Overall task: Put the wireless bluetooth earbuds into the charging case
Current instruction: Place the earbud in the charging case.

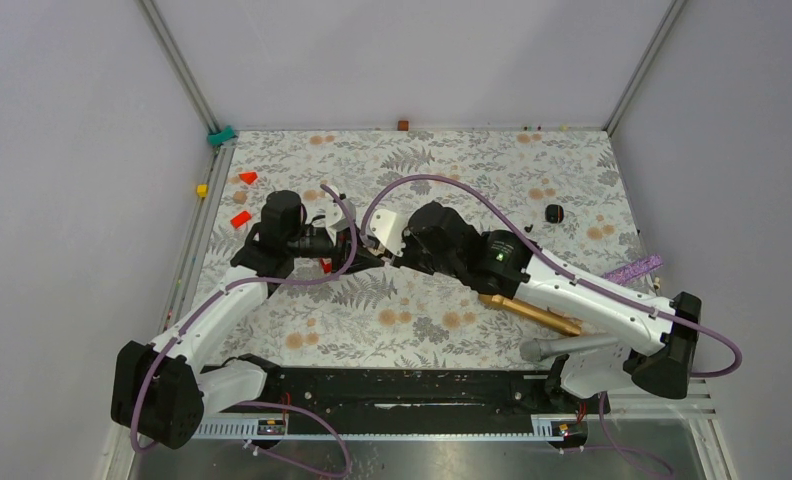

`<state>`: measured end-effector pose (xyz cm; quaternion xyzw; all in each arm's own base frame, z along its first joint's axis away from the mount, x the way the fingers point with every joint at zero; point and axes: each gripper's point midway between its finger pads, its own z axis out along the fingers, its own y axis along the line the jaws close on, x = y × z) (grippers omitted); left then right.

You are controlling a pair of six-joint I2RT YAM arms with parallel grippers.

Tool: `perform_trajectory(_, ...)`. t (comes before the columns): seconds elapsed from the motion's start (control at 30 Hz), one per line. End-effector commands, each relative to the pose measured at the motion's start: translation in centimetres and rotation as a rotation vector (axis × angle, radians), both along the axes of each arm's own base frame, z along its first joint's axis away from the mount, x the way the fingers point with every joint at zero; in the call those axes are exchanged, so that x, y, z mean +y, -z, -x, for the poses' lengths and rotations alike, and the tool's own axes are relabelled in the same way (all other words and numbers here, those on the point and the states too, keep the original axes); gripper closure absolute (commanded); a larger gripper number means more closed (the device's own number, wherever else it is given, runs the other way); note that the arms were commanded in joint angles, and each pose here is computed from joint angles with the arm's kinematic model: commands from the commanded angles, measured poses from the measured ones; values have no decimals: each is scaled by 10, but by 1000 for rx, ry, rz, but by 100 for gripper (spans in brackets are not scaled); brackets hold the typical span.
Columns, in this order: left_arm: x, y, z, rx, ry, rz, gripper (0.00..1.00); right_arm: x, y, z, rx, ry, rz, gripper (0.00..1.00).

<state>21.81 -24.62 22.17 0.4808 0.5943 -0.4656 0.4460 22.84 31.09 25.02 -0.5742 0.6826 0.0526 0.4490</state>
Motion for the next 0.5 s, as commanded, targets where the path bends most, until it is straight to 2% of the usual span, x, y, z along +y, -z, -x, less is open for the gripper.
perform_trajectory(0.0,-4,-16,4,-48,47,38,100,9,-26,-6,-62,14,-58,76)
perform_trajectory(0.47,-5,-19,7,-37,62,51,100,19,-16,-4,-50,8,-61,76)
